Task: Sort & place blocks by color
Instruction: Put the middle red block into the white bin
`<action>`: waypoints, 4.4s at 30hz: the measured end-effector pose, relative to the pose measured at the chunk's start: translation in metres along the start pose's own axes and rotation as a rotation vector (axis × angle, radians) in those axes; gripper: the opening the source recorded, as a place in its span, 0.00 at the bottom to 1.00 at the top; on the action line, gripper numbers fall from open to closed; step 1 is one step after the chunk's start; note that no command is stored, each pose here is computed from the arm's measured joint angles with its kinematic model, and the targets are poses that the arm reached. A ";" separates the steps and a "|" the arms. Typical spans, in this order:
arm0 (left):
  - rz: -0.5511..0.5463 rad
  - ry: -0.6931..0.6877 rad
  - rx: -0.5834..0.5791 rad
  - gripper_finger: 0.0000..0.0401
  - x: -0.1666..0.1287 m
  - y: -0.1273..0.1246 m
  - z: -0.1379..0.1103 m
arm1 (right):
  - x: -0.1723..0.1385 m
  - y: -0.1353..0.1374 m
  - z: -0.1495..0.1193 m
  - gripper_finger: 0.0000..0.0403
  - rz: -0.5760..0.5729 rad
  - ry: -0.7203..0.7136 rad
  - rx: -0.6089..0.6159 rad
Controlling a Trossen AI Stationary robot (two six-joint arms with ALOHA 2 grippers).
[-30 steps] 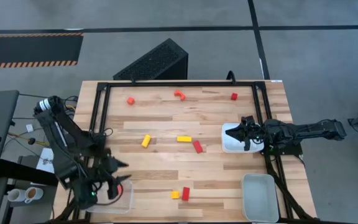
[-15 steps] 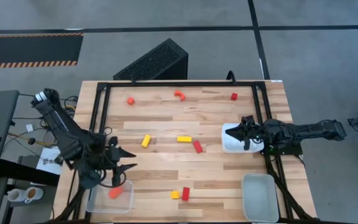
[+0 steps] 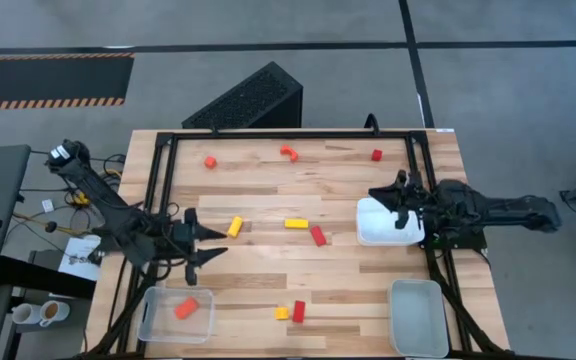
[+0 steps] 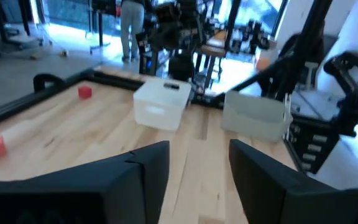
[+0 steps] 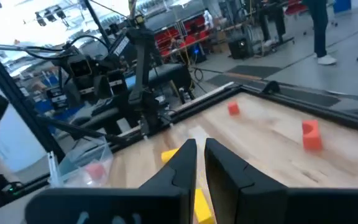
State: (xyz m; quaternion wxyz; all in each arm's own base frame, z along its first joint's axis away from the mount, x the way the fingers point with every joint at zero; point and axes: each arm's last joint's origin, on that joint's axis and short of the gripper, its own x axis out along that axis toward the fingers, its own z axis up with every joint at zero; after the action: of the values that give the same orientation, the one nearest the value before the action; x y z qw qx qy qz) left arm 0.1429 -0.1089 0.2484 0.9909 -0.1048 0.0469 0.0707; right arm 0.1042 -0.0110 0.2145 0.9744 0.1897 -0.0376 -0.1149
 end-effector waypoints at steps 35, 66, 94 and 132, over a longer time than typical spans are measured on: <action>0.152 0.025 -0.022 0.61 0.018 0.009 -0.013 | 0.135 0.082 0.004 0.55 -0.224 0.576 -0.257; 0.085 0.062 -0.098 0.61 0.018 0.007 -0.015 | 0.191 0.057 -0.110 0.72 -0.588 0.930 -0.046; 0.098 0.081 -0.088 0.61 0.018 0.009 -0.019 | 0.189 0.079 -0.112 0.74 -0.501 0.923 0.003; 0.110 0.073 -0.142 0.61 0.018 0.009 -0.019 | 0.190 0.129 -0.049 0.27 -0.393 0.988 -0.162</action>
State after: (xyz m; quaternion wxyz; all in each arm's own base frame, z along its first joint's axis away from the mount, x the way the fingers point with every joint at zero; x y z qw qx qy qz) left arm 0.1577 -0.1017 0.2258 0.9732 -0.1746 0.0836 0.1242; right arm 0.3211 0.0779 0.2234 0.8477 0.1490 0.4704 -0.1948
